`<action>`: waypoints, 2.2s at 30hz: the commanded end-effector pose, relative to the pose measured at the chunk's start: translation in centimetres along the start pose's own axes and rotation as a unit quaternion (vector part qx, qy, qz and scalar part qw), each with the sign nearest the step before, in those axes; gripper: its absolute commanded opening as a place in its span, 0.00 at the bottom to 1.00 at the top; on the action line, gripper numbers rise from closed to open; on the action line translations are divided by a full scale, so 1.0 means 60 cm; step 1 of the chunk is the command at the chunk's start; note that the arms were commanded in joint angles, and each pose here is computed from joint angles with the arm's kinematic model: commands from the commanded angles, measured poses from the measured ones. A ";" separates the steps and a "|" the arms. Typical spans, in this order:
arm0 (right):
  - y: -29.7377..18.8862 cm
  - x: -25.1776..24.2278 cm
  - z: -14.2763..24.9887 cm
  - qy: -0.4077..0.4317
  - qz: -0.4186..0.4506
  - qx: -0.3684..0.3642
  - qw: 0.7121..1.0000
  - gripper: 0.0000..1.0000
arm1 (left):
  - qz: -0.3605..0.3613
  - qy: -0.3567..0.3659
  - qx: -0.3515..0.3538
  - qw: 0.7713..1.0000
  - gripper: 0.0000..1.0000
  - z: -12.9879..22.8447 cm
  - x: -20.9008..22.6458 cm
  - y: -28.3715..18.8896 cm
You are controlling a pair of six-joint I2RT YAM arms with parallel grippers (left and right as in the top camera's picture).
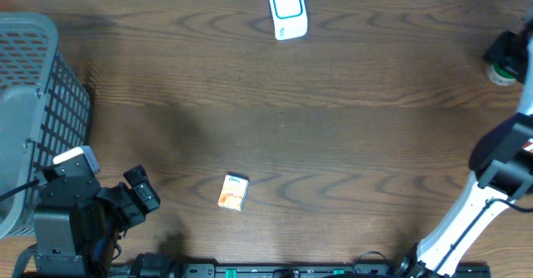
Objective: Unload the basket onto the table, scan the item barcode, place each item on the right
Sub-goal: 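Carry the jar right and place it at the table's right edge, then reach the right gripper down to the orange-and-white snack pack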
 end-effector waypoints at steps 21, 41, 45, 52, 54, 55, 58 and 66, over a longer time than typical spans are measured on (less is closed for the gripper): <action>0.118 -0.076 -0.006 0.056 0.034 0.080 0.995 0.99 | -0.004 0.005 0.002 1.000 0.98 0.001 0.001 0.001; -0.417 0.151 0.234 -0.161 -0.333 0.005 0.929 0.99 | -0.004 0.005 0.002 1.000 0.98 0.001 0.001 0.001; -0.391 0.240 0.394 -0.376 -0.309 0.087 0.869 0.99 | -0.004 0.005 0.002 1.000 0.98 0.001 0.001 0.001; -0.346 0.290 0.652 -0.643 -0.259 0.172 0.699 0.99 | -0.004 0.005 0.002 1.000 0.98 0.001 0.001 0.001; -0.333 0.290 0.716 -0.674 -0.251 0.183 0.670 0.99 | -0.004 0.005 0.002 1.000 0.98 0.001 0.001 0.001; -0.325 0.290 0.742 -0.682 -0.248 0.188 0.662 0.99 | -0.004 0.005 0.002 1.000 0.98 0.001 0.001 0.001; -0.293 0.283 0.819 -0.709 -0.229 0.186 0.641 0.99 | -0.004 0.005 0.002 1.000 0.98 0.001 0.001 0.001; -0.219 0.244 0.968 -0.773 -0.168 0.086 0.605 0.99 | -0.004 0.005 0.002 1.000 0.98 0.001 0.001 0.001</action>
Point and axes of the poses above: each gripper's point midway between its finger pads, its own y axis out along the fingers, its own x axis along the line the jaws close on, z = x × y, the point moved 8 cm from there along -y, back along the fingers, and after that the axes turned 10 degrees about y, right-handed, at the moved point
